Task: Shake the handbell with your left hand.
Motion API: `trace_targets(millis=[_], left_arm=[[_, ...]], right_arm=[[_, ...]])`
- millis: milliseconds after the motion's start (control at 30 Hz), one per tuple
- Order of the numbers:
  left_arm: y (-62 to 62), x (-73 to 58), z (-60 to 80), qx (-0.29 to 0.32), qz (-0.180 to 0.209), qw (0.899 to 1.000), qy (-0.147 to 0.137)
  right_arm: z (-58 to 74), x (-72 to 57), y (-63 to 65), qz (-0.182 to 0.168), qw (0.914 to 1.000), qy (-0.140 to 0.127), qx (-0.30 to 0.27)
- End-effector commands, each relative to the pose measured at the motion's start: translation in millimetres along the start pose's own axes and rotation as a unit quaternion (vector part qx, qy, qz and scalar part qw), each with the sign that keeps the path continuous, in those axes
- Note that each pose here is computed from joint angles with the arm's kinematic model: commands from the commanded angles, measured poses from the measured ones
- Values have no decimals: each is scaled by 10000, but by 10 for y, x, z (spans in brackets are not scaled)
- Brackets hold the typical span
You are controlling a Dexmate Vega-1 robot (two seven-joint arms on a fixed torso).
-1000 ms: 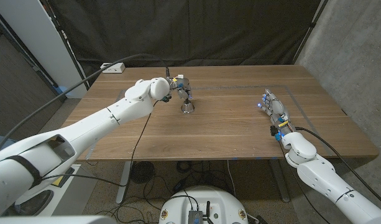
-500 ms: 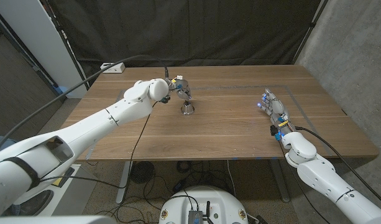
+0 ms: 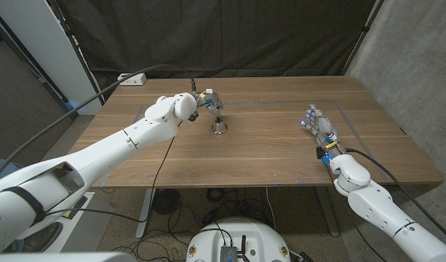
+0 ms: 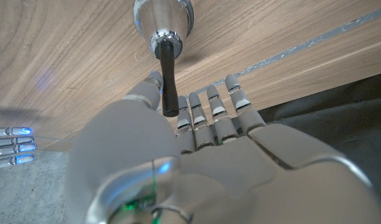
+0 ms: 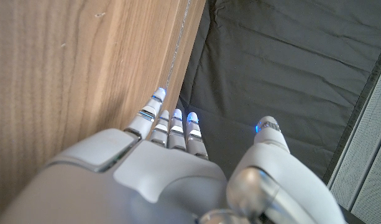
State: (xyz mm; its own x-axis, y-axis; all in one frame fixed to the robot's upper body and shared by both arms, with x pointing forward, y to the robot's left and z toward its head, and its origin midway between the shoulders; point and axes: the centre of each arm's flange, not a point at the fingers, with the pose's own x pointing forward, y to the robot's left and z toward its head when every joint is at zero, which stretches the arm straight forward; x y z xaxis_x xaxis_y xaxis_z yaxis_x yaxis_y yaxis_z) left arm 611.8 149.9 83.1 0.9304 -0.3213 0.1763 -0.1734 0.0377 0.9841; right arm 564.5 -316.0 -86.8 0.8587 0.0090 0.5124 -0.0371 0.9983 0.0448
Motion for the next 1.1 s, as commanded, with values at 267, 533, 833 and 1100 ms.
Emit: trace_targets(millis=[267,533,833,1100], left_arm=[[21,-114,-75,-418,482,9977,-206],[81,-272,-198,-1041,1112,9873,-457],[104,-471,-308,-1518,1803,9698,-622],[77,-670,-441,-2037,2147,9528,-681]], right_arm=[[22,-1,5,-44,10000,-39,-28],[29,2,34,-34,10000,-82,-28],[30,8,85,6,9999,-168,-21],[47,25,166,95,9992,-382,-64]])
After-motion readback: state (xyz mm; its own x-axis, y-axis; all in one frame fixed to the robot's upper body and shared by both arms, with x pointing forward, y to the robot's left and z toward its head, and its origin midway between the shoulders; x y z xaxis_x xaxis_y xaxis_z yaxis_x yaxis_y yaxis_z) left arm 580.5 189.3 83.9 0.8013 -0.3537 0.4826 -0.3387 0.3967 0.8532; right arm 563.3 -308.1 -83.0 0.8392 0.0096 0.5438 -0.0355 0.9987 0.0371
